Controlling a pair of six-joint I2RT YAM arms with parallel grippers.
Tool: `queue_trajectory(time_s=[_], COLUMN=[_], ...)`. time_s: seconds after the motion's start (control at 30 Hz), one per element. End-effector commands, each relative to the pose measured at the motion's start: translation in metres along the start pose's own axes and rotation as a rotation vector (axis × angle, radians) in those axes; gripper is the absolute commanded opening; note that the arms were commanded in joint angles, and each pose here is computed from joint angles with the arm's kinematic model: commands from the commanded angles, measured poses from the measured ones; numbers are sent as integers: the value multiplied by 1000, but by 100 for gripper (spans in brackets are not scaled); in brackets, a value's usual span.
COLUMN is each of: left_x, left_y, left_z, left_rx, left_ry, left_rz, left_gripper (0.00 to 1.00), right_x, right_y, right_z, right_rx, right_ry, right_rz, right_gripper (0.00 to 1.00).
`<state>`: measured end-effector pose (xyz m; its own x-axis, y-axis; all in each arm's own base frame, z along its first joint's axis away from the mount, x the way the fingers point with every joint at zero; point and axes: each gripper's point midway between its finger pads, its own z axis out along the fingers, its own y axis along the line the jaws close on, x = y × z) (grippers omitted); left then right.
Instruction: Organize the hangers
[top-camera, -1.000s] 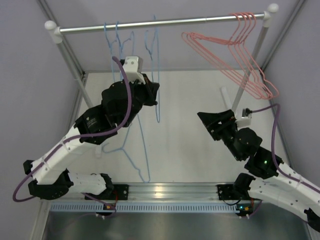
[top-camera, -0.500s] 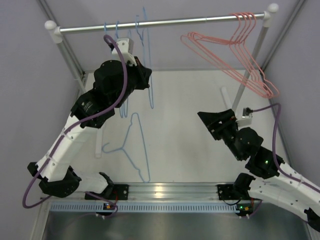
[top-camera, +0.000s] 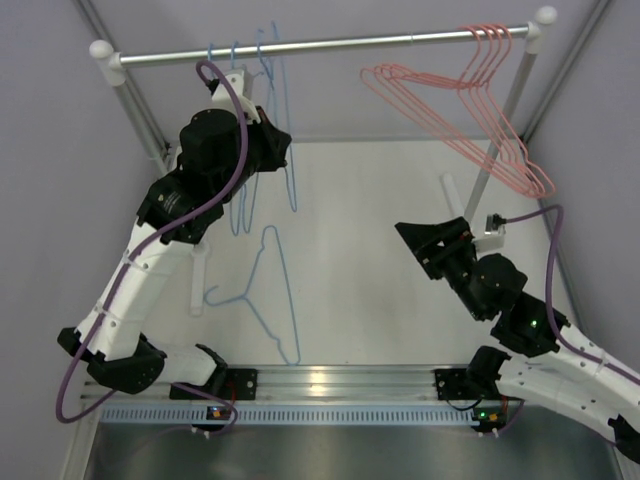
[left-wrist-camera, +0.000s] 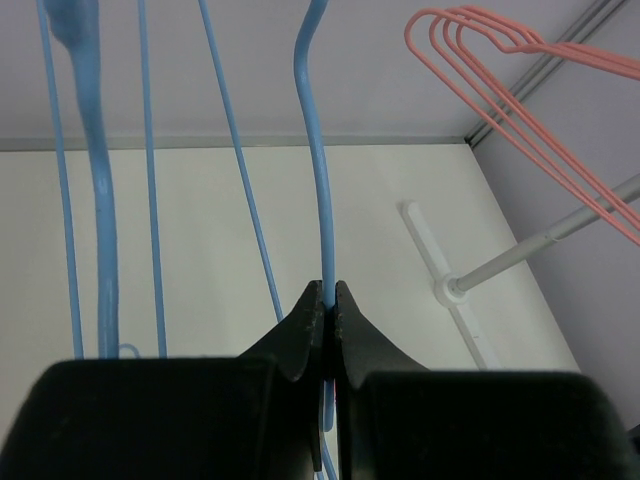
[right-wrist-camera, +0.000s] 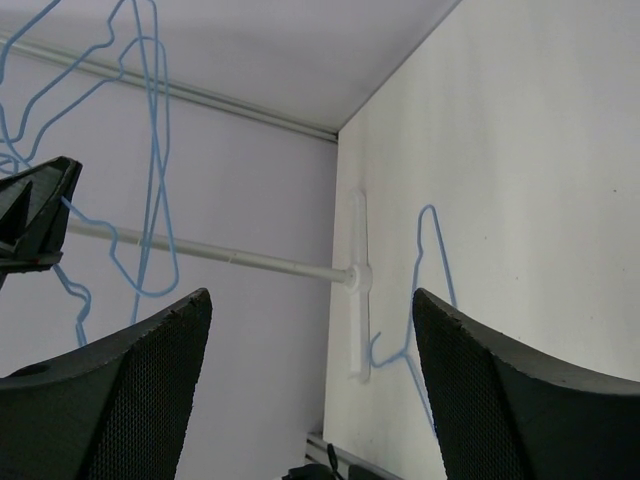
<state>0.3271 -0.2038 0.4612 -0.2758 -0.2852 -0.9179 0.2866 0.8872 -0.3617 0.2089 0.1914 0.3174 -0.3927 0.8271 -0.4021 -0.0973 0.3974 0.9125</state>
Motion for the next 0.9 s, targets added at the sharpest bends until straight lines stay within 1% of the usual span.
queue_trajectory(time_s=[0.0, 0.53, 0.67, 0.73, 0.87], left_x=[-12, -10, -10, -11, -12], left_y=[-6, -2, -2, -2, -2], left_z=[-5, -17, -21, -23, -30], left_rx=[32, 36, 41, 42, 53], left_ry=[-28, -31, -34, -36, -43], left_rz=[-14, -24, -24, -24, -23], left_gripper=[0, 1, 7, 14, 20], right_x=[-8, -5, -5, -4, -3], right_y=[16, 12, 13, 12, 10], right_z=[-3, -1, -1, -1, 0], right_rx=[-23, -12, -13, -10, -8], right_ry=[-15, -10, -11, -8, -5], right_rz=[-2, -4, -2, -3, -3], right_gripper=[79, 79, 79, 79, 79])
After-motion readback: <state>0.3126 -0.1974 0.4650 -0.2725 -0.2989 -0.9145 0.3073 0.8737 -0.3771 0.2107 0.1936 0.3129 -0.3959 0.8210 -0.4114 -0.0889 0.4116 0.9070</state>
